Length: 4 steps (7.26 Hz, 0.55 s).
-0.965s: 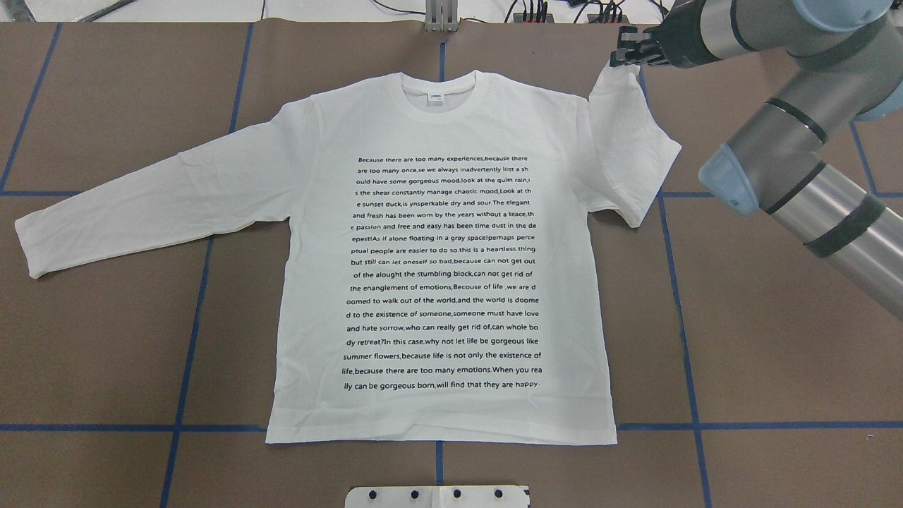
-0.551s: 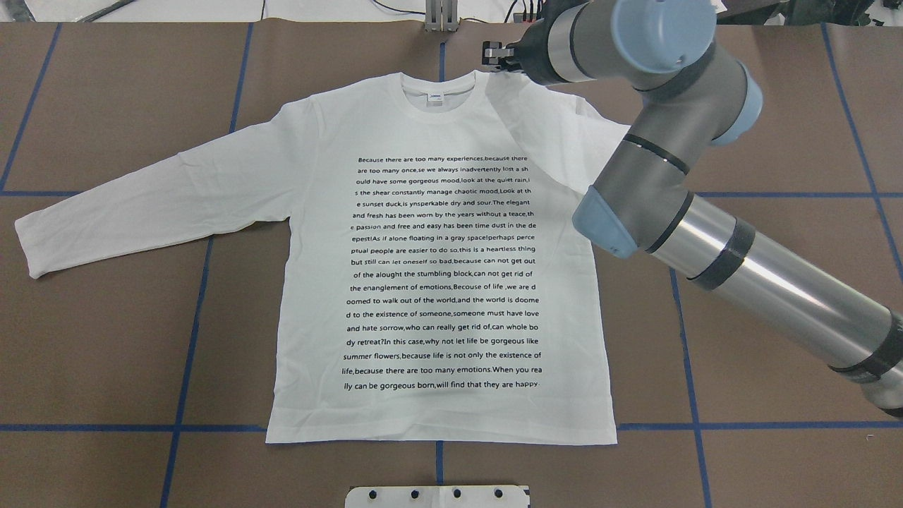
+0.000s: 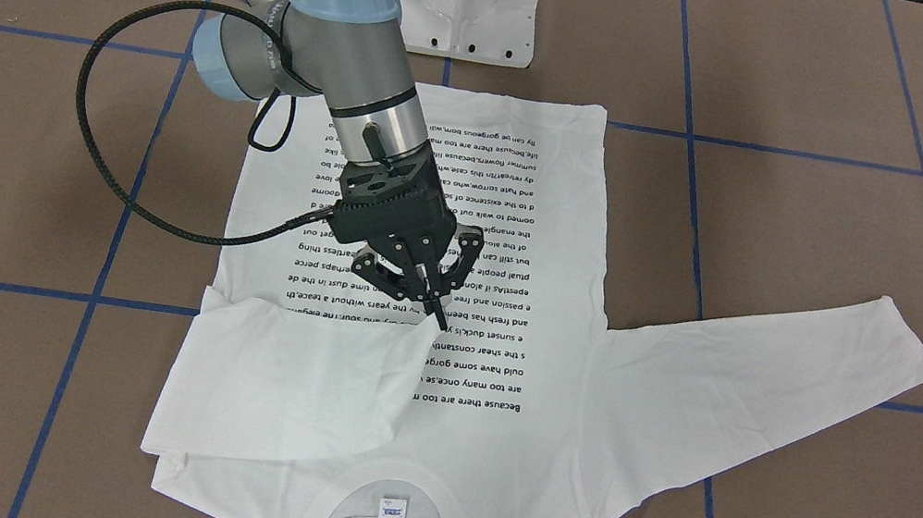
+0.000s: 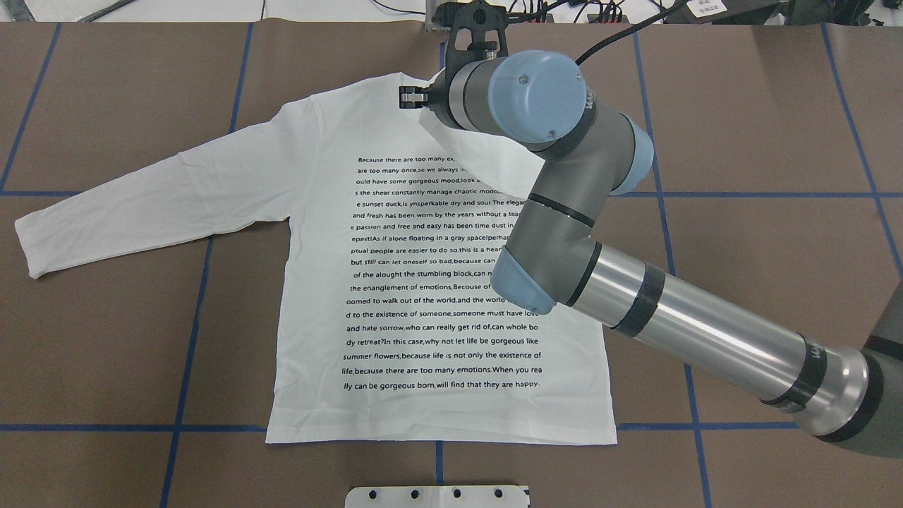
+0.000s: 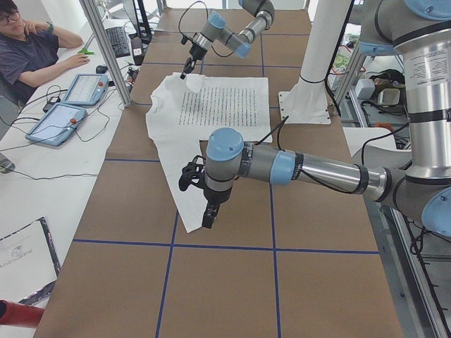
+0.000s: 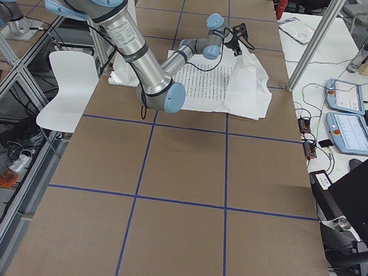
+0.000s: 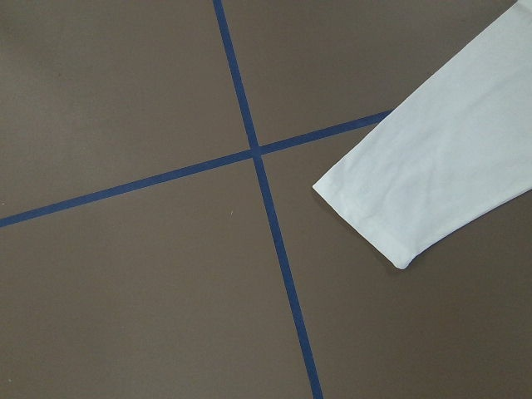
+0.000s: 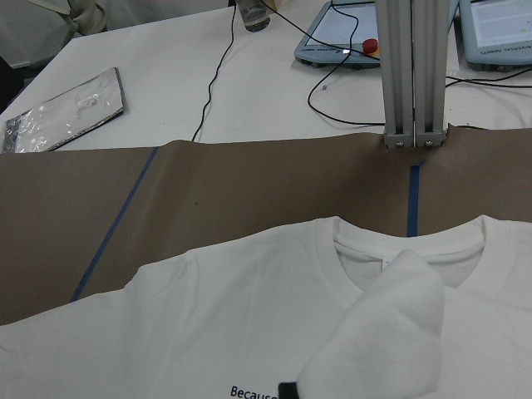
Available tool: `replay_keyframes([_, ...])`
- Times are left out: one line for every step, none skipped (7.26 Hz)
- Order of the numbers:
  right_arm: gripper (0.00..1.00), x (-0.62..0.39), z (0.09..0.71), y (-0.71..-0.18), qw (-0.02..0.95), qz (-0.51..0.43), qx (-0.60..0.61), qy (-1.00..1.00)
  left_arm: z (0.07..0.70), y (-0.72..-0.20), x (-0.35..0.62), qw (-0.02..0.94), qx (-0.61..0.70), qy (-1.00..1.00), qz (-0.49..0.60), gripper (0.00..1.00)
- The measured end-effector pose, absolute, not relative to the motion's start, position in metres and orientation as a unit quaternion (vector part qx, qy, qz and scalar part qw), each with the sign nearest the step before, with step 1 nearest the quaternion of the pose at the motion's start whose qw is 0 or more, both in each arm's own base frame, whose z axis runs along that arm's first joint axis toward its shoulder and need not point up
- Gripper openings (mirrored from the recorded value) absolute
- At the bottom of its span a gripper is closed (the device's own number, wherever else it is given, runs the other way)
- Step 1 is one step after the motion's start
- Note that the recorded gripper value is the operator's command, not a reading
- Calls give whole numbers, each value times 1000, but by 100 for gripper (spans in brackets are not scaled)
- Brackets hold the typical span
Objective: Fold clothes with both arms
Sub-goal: 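Carry the held sleeve across the shirt toward the collar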
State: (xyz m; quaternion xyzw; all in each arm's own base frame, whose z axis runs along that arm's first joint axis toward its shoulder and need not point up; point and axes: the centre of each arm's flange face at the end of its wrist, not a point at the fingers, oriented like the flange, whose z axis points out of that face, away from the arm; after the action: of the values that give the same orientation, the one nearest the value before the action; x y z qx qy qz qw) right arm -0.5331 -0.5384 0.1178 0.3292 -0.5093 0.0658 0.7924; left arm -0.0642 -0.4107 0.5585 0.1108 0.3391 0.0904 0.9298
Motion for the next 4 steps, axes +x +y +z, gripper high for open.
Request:
replay_keyframes([0, -548, 109, -527, 790, 63, 332, -511, 559, -410, -64, 930, 110, 339, 90, 100])
replay_keyframes([0, -563, 103, -514, 790, 60, 334, -511, 560, -410, -64, 930, 109, 339, 90, 100])
replay_keyframes([0, -580, 101, -497, 789, 54, 334, -512, 561, -410, -64, 930, 109, 339, 90, 100])
replay_keyframes([0, -597, 99, -478, 789, 49, 336, -512, 561, -409, -64, 930, 108, 339, 90, 100])
